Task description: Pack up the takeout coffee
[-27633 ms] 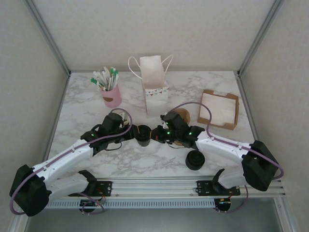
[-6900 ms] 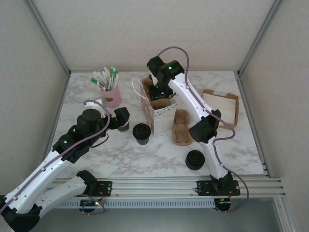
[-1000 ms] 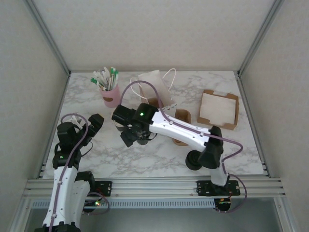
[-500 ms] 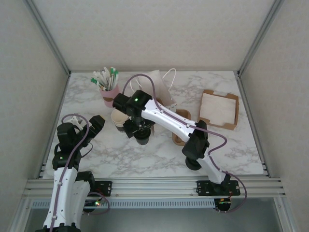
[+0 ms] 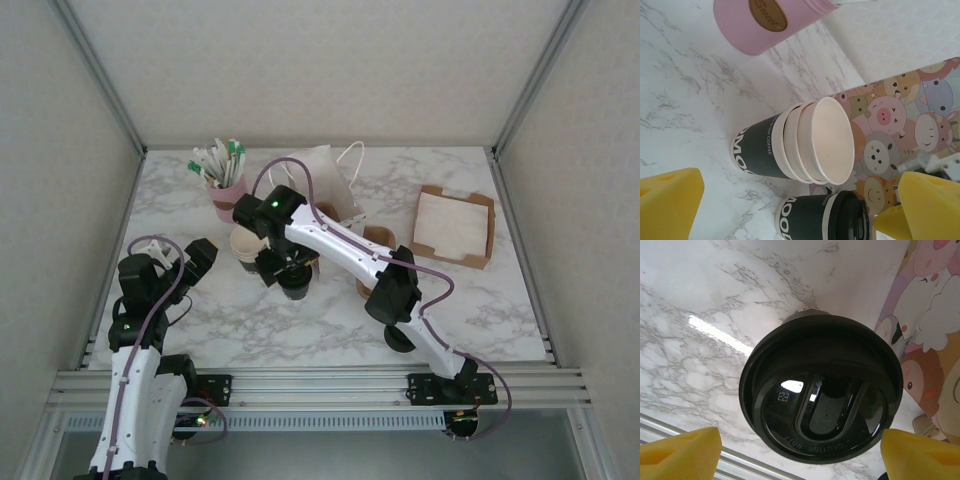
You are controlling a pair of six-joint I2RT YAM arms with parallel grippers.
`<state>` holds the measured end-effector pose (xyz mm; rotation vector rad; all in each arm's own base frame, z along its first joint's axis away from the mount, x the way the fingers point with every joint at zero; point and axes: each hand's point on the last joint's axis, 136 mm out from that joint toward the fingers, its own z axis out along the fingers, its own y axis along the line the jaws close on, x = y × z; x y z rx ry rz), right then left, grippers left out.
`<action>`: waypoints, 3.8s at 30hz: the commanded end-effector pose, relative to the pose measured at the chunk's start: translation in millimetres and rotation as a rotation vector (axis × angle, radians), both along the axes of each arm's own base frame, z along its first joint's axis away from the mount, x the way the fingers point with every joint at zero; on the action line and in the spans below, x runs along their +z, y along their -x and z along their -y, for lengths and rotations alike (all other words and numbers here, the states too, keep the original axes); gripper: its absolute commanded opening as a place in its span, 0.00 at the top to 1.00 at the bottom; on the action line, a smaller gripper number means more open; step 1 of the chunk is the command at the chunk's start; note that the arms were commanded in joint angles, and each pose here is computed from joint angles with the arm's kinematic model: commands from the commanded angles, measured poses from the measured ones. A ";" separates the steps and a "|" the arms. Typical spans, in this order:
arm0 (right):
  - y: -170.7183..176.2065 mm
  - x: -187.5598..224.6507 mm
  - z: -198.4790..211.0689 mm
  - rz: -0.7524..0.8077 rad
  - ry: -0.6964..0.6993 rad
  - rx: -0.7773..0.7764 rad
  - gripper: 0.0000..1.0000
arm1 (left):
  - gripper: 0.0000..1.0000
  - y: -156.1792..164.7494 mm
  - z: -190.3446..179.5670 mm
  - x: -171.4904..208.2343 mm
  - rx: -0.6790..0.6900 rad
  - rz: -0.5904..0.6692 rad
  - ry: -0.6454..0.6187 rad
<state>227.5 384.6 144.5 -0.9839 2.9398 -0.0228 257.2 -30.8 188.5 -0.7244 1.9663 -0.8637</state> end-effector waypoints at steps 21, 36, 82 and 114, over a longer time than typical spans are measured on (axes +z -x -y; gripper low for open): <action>-9.2 -14.6 4.3 -0.025 0.035 0.007 0.16 | 0.00 0.4 0.4 10.5 -0.015 0.029 -0.016; -15.0 -2.4 8.5 0.021 0.033 -0.003 0.15 | 0.00 0.5 0.5 10.4 -0.016 0.029 -0.015; 4.6 27.0 -1.7 0.013 -0.077 0.032 0.33 | 0.00 0.7 0.7 11.6 -0.017 0.029 -0.017; 58.5 223.1 39.2 0.227 -0.527 0.116 0.34 | 0.00 -51.0 32.0 116.9 -0.120 0.157 -0.073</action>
